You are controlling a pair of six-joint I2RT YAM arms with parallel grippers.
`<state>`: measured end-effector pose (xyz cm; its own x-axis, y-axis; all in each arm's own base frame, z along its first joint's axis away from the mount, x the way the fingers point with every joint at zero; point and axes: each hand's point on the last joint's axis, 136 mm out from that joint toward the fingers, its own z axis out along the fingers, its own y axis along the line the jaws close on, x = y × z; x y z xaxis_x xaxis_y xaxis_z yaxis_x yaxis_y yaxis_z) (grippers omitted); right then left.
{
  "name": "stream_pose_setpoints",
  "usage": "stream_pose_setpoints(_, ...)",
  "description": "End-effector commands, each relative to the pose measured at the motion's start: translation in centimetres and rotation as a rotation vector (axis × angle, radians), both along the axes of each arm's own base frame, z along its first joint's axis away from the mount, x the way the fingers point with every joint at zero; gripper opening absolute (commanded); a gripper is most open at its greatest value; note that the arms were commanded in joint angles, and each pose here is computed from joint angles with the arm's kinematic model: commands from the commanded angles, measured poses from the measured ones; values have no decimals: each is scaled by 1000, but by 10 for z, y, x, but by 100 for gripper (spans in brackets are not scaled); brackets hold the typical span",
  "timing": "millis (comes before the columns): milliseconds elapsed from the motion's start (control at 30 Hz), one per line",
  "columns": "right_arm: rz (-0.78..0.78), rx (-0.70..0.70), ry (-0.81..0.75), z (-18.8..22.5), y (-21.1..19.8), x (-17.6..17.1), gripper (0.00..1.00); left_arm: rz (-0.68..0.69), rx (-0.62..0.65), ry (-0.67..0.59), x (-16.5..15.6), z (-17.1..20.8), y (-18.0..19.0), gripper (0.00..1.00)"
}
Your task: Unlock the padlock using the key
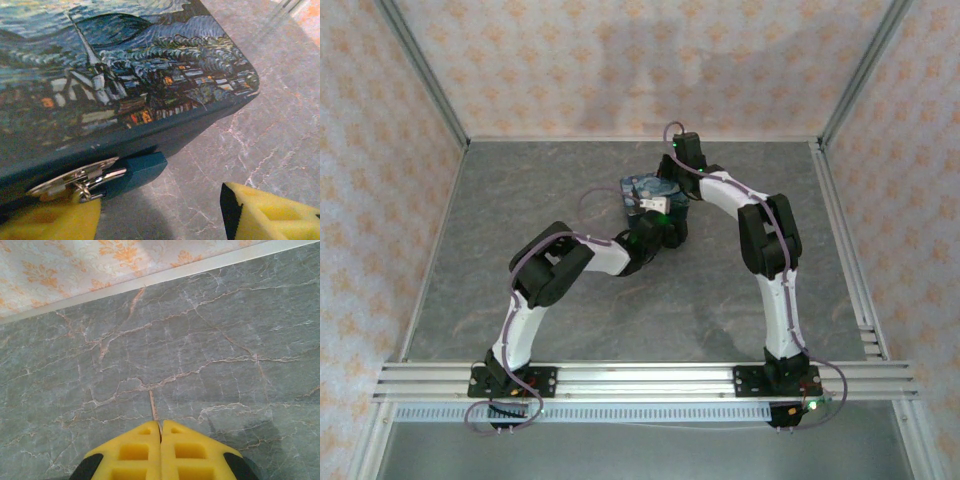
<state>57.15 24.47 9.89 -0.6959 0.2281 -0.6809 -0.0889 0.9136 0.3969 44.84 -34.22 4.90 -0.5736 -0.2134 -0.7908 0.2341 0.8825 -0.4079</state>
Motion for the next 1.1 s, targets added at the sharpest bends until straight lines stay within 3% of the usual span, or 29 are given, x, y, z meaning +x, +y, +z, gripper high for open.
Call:
stream_pose_setpoints(0, 66, -99, 452, -118, -1, -95, 0, 46, -124, -52, 20, 8, 12, 66)
stream_pose_setpoints(167, 72, -98, 451, -119, 2, -95, 0, 77, -246, -50, 25, 8, 26, 61)
stream_pose_setpoints(367, 74, -99, 451, -120, 2, -96, 0, 74, -288, -69, 24, 11, 30, 71)
stream_pose_setpoints(500, 73, -96, 451, -120, 2, -96, 0, 59, -314, -106, 23, 20, 30, 73)
stream_pose_setpoints(733, 76, -91, 447, -118, 3, -97, 0, 54, -392, -130, 22, 22, 36, 56)
stream_pose_setpoints(900, 76, -91, 446, -117, 3, -98, 0, 56, -385, -154, 16, 25, 41, 71)
stream_pose_setpoints(1000, 75, -90, 445, -117, 3, -98, 0, 46, -380, -180, 12, 30, 44, 73)
stream_pose_setpoints(1067, 74, -88, 447, -118, 3, -98, 0, 38, -375, -181, 11, 30, 44, 68)
